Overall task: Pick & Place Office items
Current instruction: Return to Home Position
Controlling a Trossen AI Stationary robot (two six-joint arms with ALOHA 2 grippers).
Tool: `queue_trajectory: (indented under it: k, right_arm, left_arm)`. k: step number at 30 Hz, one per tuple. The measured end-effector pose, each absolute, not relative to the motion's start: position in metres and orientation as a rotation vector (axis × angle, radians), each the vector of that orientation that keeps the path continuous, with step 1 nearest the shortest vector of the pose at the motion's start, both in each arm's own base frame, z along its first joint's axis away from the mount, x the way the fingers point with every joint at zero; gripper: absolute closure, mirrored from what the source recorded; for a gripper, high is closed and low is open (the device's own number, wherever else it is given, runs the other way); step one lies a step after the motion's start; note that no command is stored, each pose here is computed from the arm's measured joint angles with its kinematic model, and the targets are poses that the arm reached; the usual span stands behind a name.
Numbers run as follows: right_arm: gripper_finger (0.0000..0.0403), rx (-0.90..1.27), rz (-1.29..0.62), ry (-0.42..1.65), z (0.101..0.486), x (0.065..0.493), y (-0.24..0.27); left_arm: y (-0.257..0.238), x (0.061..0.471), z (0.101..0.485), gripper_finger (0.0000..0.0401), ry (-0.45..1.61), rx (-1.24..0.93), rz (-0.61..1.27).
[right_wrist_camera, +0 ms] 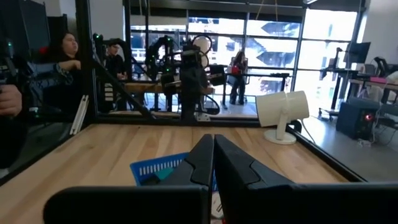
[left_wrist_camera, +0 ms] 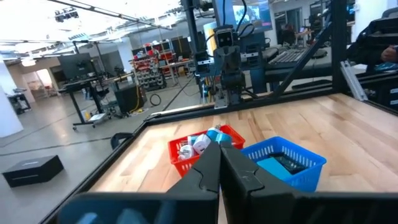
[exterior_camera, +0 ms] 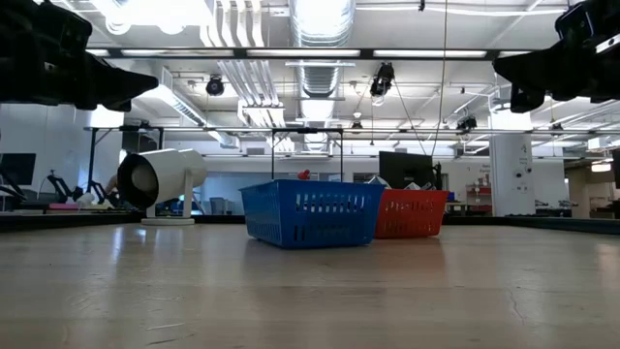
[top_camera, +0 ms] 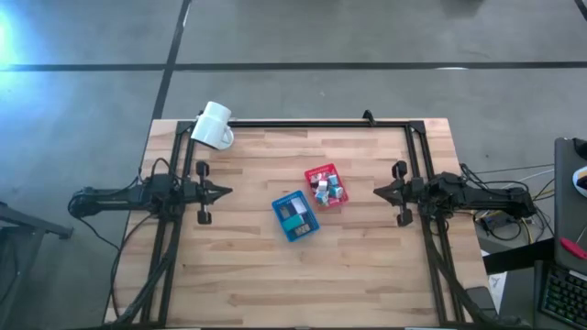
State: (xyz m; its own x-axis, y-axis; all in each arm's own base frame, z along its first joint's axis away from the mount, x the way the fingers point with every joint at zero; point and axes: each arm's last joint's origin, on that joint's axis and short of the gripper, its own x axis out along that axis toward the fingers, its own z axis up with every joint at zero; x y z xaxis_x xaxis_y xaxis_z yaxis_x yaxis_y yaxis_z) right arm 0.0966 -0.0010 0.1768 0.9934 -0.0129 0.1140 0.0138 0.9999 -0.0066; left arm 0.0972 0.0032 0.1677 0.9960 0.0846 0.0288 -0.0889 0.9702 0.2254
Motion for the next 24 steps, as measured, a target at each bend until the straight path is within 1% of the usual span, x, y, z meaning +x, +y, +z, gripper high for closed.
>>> queue_trajectory:
  k: [8, 14, 18, 24]
  right_arm:
    - [0.0394, -0.037, -0.015, -0.114, 0.1768, 0.0966, -0.0010]
    - [0.0394, -0.038, -0.015, -0.114, 0.1768, 0.0966, -0.0010]
    - [0.0394, -0.038, -0.015, -0.114, 0.1768, 0.0966, -0.0010]
    - [0.0394, -0.038, -0.014, -0.114, 0.1767, 0.0967, -0.0010]
  left_arm:
    - [0.0057, 0.0968, 0.1690, 0.0393, -0.021, 0.240, 0.173]
    - [0.0058, 0.0968, 0.1690, 0.0393, -0.017, 0.276, 0.177]
    - [0.0058, 0.0968, 0.1688, 0.0392, -0.021, 0.209, 0.176]
    - [0.0058, 0.0968, 0.1687, 0.0390, -0.020, 0.206, 0.176]
